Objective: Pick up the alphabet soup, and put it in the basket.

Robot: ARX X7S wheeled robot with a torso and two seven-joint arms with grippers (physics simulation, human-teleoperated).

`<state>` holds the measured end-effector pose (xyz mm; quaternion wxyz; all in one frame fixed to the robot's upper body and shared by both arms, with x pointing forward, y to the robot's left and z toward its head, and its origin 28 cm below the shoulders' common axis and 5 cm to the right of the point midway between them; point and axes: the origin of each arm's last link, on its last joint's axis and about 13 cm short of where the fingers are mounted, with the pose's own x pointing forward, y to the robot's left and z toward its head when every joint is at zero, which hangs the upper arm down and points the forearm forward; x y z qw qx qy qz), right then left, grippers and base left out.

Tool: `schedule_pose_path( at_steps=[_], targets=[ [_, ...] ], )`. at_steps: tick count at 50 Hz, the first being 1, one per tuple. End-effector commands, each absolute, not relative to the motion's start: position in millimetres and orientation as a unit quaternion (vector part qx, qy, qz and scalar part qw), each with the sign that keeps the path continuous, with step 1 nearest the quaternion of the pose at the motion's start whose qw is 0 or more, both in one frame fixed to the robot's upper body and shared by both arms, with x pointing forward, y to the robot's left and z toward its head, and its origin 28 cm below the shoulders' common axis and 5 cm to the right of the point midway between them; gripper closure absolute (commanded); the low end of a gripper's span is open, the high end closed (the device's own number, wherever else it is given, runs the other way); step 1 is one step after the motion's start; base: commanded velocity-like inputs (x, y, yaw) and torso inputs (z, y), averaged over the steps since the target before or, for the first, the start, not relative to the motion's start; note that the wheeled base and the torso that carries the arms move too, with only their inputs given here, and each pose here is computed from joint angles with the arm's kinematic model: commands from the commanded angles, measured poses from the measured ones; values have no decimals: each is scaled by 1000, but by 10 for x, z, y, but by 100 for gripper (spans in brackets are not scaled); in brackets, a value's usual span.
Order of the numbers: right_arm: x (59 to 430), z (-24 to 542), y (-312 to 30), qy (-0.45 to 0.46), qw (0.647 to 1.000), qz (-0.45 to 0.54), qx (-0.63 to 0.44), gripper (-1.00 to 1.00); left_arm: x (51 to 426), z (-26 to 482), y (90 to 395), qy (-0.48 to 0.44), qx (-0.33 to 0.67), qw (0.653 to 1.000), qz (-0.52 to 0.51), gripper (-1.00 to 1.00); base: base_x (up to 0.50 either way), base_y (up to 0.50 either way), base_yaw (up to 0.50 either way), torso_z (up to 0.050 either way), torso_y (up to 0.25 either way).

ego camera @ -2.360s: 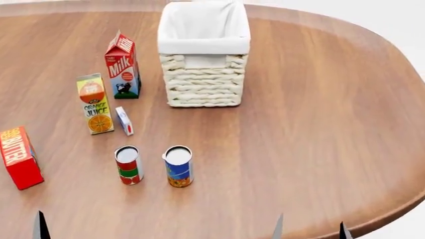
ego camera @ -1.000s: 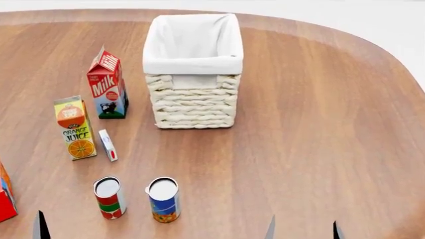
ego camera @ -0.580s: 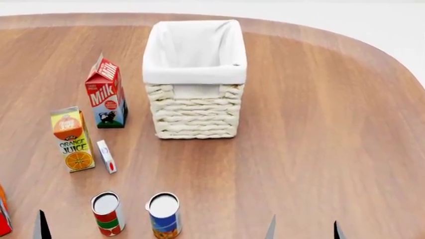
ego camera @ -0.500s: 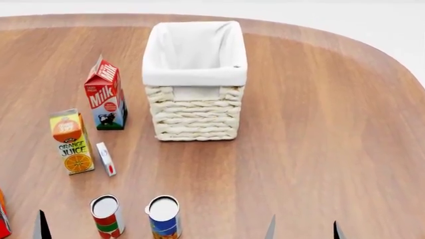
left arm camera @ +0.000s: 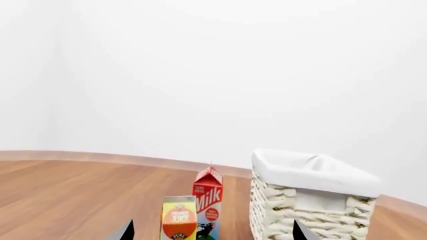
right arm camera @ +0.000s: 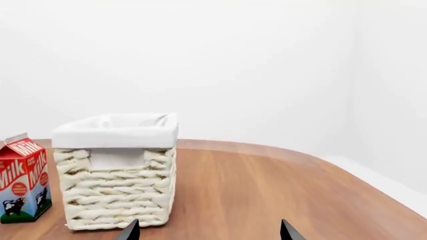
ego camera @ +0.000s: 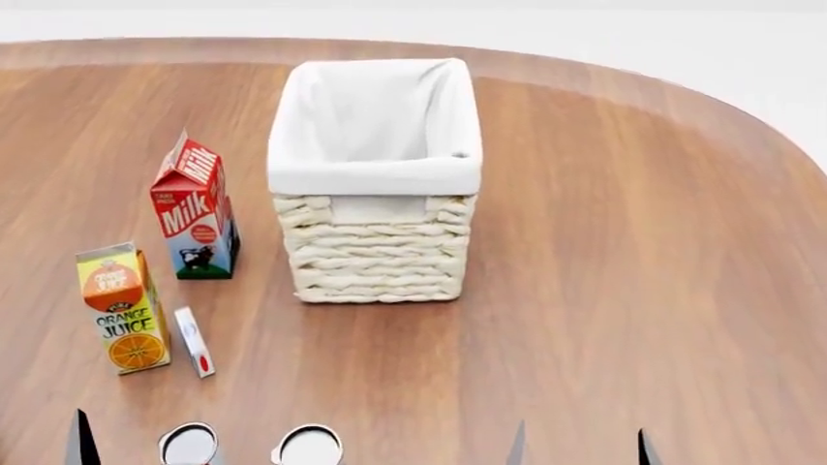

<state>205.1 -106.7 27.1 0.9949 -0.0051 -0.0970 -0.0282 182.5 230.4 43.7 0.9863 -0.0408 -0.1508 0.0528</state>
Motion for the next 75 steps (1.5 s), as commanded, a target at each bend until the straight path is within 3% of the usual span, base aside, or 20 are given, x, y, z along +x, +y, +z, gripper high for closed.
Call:
schedule_pose_path(
  at_steps=[1,75],
  targets=[
    [2046,267,-1064,-97,995,-25,-7,-100,1817,439,2300,-151,-41,986,53,-100,203,0,0,0,0],
    [2055,262,-1057,-95,995,-22,-4,-100,1817,441,2306,-152,-42,986,55,-100,203,0,0,0,0]
  ],
)
